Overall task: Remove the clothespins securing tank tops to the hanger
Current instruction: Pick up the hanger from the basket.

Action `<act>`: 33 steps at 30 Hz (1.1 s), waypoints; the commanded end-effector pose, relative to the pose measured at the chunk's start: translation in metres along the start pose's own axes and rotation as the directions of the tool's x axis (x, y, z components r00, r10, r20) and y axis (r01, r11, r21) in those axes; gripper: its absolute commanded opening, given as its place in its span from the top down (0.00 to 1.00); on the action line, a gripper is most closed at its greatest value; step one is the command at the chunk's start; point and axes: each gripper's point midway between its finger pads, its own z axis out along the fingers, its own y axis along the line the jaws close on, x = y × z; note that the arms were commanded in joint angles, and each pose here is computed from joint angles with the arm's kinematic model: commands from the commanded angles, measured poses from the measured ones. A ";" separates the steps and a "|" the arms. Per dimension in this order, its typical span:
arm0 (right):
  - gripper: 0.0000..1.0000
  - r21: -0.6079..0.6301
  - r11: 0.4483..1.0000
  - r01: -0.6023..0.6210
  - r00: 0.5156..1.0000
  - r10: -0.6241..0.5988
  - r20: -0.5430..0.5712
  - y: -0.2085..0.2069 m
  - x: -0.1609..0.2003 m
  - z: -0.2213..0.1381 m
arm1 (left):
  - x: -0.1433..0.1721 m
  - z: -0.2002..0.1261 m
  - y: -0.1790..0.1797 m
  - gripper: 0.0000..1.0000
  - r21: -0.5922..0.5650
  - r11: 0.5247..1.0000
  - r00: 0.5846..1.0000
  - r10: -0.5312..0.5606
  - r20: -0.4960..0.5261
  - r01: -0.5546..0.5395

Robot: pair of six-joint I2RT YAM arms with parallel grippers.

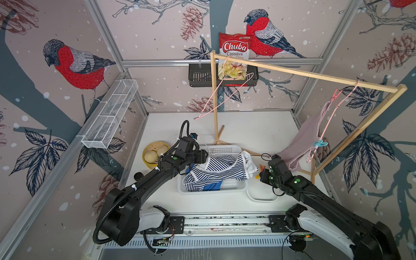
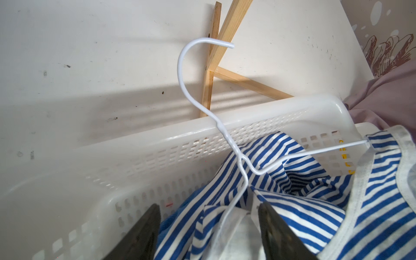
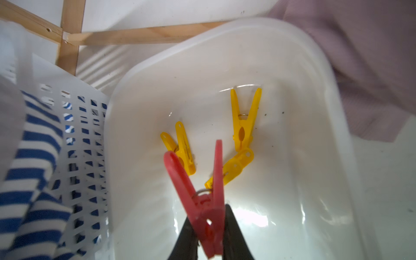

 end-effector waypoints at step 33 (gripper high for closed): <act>0.64 -0.210 0.964 0.161 0.946 -0.091 0.311 0.067 -0.084 -0.088 | -0.017 0.052 -0.028 0.97 0.119 0.978 0.984 -0.178 0.027 0.173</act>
